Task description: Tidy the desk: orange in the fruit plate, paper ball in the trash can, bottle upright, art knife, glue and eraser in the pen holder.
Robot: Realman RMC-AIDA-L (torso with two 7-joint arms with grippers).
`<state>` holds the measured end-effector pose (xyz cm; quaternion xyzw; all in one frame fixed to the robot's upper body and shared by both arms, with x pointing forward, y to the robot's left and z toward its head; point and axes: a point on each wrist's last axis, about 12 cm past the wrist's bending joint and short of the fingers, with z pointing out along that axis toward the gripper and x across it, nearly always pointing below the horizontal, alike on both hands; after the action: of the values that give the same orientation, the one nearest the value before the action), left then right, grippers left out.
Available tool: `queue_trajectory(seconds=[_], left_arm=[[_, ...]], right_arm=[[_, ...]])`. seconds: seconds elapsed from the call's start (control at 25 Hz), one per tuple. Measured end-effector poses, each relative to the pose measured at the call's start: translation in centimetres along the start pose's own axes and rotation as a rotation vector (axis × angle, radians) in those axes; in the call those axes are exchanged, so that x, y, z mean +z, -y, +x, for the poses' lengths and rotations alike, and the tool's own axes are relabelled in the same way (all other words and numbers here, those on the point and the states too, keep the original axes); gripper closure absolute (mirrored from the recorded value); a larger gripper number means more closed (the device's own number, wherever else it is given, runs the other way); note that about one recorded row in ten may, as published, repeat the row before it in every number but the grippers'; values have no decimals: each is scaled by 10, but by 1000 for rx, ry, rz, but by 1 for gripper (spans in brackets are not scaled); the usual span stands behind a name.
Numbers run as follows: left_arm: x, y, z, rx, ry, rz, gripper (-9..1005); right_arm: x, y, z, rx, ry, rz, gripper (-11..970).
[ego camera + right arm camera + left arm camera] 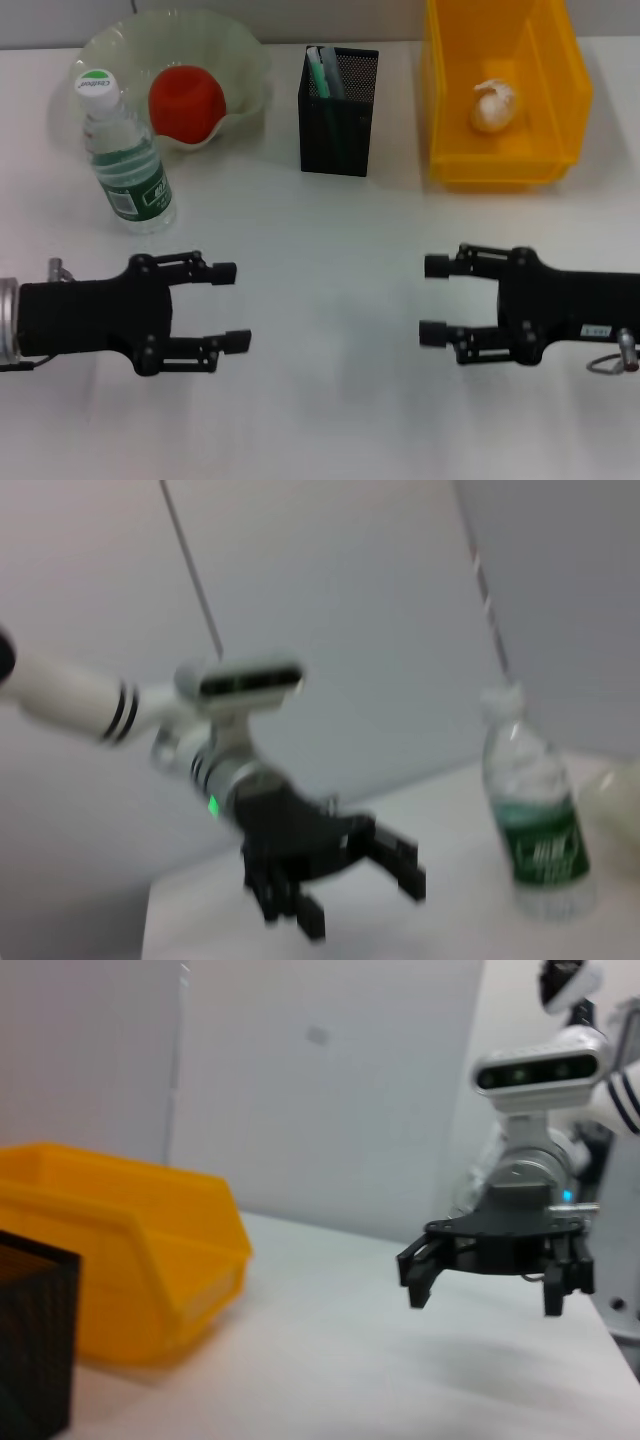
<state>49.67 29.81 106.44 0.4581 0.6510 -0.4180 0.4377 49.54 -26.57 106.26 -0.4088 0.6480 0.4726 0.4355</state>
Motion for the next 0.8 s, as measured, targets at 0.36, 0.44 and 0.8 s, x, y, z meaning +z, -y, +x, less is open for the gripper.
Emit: queue_trajectory(seconds=[0.36, 0.44, 0.8], left_arm=[[3, 2, 1, -2, -26, 35, 211], [3, 2, 1, 0, -26, 36, 211], [1, 5, 1, 11, -17, 50, 211]], right_arm=[[9, 1, 2, -16, -50, -16, 140], [10, 2, 1, -19, -50, -19, 140], [14, 1, 1, -20, -52, -30, 141]])
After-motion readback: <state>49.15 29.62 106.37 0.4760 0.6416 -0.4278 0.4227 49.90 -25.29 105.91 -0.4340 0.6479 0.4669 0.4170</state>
